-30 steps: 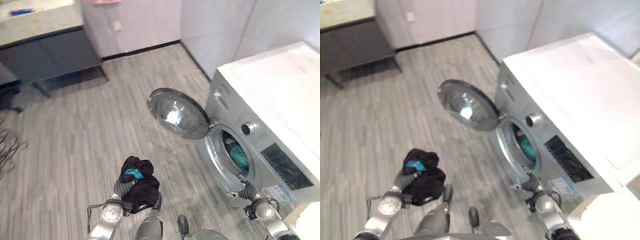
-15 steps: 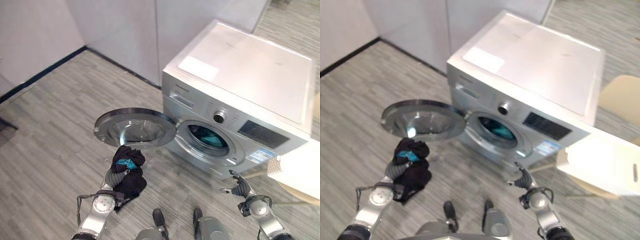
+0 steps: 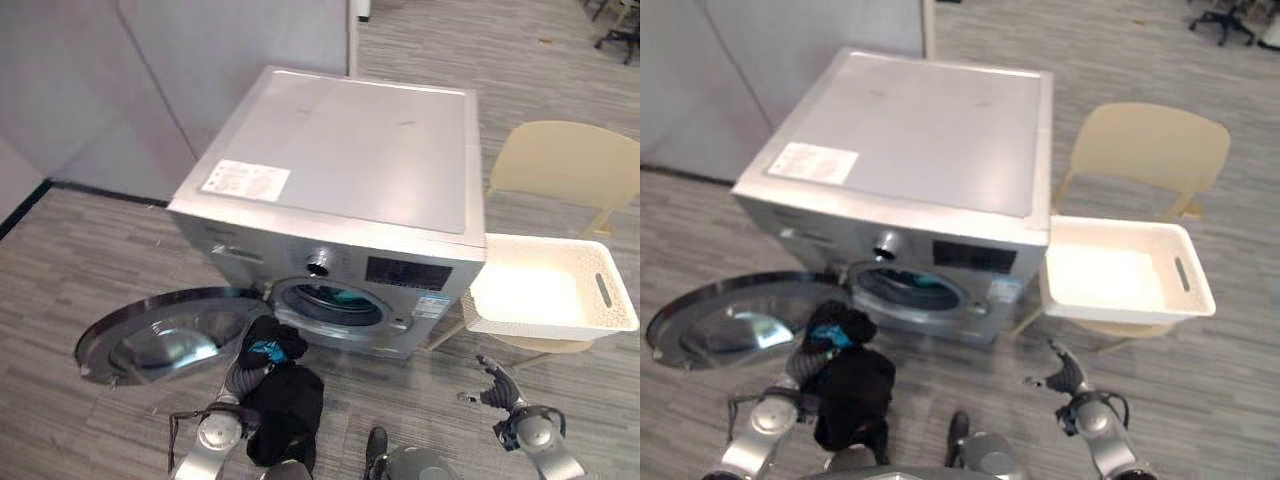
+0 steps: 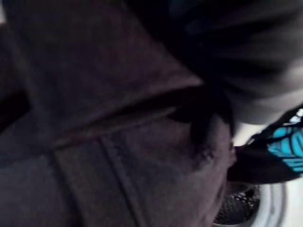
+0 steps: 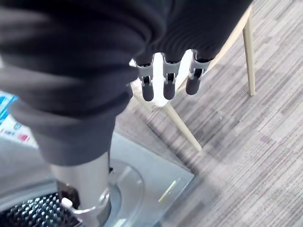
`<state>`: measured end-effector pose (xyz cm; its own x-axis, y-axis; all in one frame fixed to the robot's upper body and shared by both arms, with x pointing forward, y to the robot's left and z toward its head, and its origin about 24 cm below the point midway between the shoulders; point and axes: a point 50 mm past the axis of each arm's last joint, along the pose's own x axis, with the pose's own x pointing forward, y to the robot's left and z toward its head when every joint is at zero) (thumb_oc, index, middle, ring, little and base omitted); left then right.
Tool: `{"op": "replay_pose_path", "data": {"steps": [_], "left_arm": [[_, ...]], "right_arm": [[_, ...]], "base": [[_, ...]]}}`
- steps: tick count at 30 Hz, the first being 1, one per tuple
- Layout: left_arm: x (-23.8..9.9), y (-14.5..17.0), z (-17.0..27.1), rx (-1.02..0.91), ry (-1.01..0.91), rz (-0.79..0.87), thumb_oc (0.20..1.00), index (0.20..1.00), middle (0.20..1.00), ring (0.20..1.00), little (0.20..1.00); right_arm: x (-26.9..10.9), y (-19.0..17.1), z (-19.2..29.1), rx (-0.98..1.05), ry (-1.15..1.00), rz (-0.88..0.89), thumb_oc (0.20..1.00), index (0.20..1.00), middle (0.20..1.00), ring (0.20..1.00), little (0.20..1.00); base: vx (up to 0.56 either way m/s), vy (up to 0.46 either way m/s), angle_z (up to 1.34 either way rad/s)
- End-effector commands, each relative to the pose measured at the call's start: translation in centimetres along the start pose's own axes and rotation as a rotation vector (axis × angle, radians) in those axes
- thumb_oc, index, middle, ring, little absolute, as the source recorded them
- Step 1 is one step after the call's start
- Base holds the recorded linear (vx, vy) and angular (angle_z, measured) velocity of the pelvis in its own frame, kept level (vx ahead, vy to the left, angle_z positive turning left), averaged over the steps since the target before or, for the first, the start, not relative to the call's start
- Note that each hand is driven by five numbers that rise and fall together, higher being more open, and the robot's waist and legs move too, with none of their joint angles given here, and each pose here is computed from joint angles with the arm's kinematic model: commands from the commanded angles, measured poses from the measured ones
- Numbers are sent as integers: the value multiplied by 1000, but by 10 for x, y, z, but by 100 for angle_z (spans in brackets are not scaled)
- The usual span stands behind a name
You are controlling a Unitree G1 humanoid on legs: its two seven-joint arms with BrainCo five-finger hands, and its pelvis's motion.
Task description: Grab the laundry basket,head to the washer,open it,put in the laundry and shut it.
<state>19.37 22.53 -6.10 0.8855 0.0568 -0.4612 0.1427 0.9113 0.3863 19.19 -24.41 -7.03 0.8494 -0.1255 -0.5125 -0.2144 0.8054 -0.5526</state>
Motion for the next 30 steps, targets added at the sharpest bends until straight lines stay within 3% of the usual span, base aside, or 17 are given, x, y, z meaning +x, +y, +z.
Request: {"op": "replay_pose_path", "data": {"steps": [1, 8, 14, 26, 30], "left_arm": [[8, 15, 27, -1, -132, 76, 200, 200, 200, 200, 200], [7, 8, 20, -38, -97, 59, 200, 200, 200, 200, 200], [16, 18, 43, -26, -182, 83, 200, 200, 200, 200, 200], [40, 20, 127, -251, -430, 212, 200, 200, 200, 200, 200], [47, 35, 182, -325, -576, 284, 200, 200, 200, 200, 200]], "right_arm": [[5, -10, 1, 15, -6, -50, 1000, 1000, 1000, 1000, 1000], [7, -7, 1, 40, 5, -51, 1000, 1000, 1000, 1000, 1000], [16, -9, 20, 64, -54, -76, 1000, 1000, 1000, 1000, 1000], [23, -35, 83, 221, -279, -241, 1000, 1000, 1000, 1000, 1000], [22, -46, 98, 265, -347, -296, 1000, 1000, 1000, 1000, 1000]], "base": [[149, 98, -98], [112, 181, -67], [-226, 65, -39], [-182, -46, 8], [-71, -9, 8]]}}
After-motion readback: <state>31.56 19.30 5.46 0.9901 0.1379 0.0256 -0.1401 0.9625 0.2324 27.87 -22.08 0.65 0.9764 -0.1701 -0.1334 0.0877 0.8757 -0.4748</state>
